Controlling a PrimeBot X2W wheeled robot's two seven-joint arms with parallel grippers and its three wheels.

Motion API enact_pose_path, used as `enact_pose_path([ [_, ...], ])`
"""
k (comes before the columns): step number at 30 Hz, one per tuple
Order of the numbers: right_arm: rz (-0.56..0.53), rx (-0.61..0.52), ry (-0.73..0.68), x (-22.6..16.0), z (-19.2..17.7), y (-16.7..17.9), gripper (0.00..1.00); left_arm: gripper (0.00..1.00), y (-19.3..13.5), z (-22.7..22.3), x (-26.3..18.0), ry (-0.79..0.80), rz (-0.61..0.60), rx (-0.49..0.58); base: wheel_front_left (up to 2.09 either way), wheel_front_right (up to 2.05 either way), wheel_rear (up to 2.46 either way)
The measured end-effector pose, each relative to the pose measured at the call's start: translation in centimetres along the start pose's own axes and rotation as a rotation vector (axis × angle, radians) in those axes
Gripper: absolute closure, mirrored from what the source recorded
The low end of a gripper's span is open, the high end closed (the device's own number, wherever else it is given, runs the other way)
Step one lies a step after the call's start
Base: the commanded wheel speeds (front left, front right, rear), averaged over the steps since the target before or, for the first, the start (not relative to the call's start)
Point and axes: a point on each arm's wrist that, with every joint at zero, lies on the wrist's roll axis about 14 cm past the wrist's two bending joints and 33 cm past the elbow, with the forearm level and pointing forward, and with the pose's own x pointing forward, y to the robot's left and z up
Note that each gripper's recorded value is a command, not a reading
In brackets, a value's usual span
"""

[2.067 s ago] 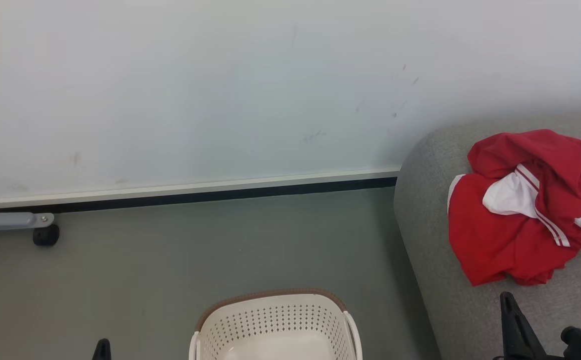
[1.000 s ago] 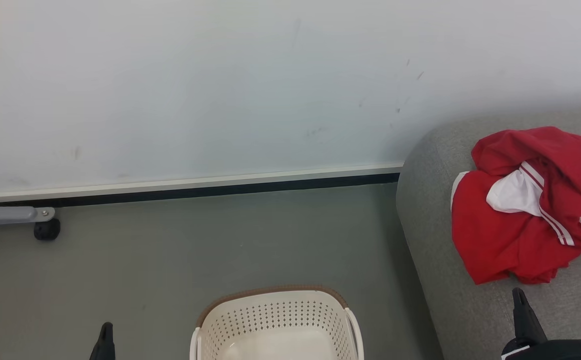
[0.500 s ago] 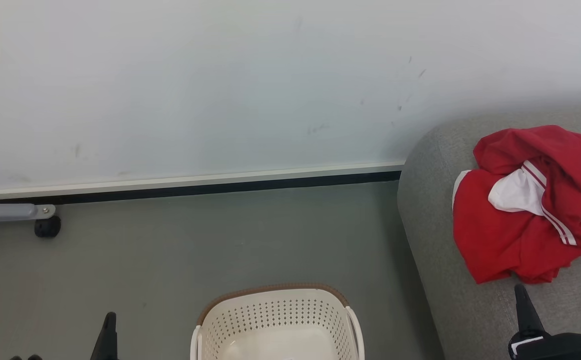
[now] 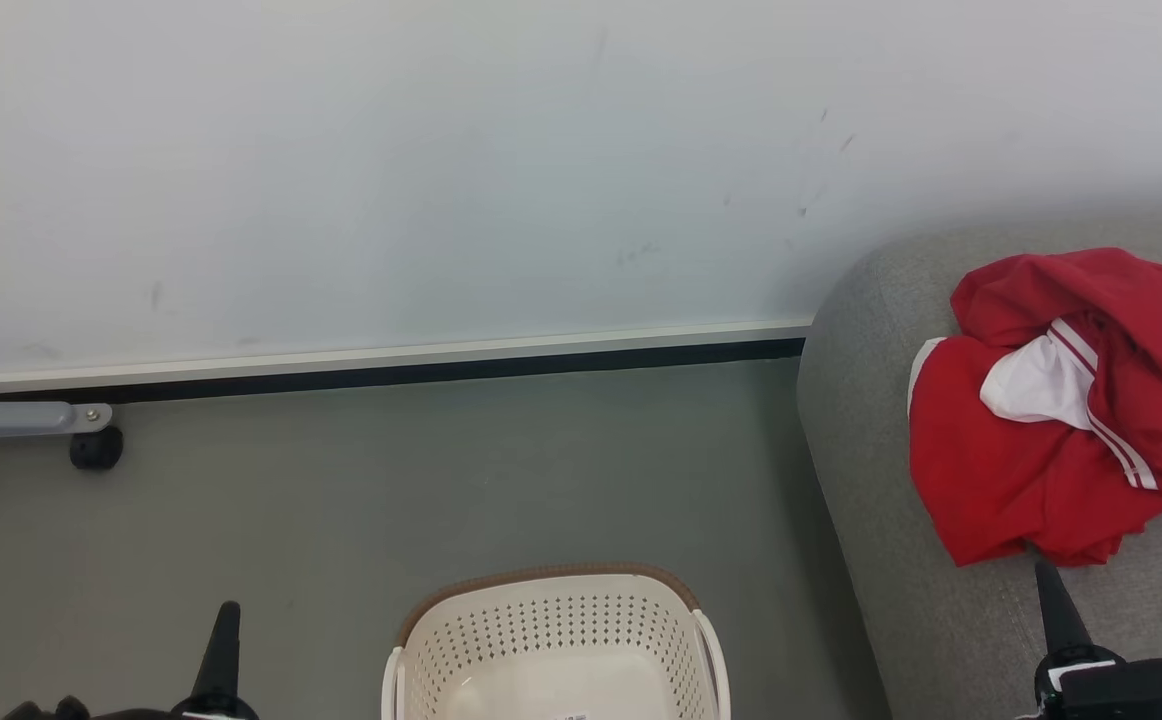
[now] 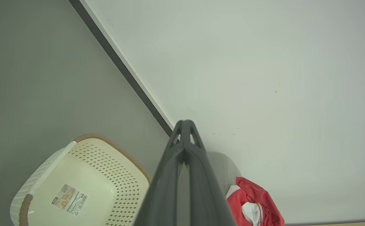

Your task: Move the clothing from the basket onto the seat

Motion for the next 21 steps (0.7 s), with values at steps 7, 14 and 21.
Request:
enact_pose_path([
  [7,0.004,0.099,0.004,0.2,0.0,-0.1,1.00,1.00,-0.6,0.1,0.4,0.000,-0.024,-0.094,0.00,0.00,0.00],
  [14,0.017,0.193,-0.002,0.5,0.2,0.1,1.00,1.00,-1.1,0.1,0.8,0.006,-0.046,-0.183,0.00,0.00,0.00],
  [21,0.038,0.289,-0.003,0.8,0.4,0.4,1.00,1.00,-1.7,0.2,1.2,0.007,-0.074,-0.266,0.00,0.00,0.00],
])
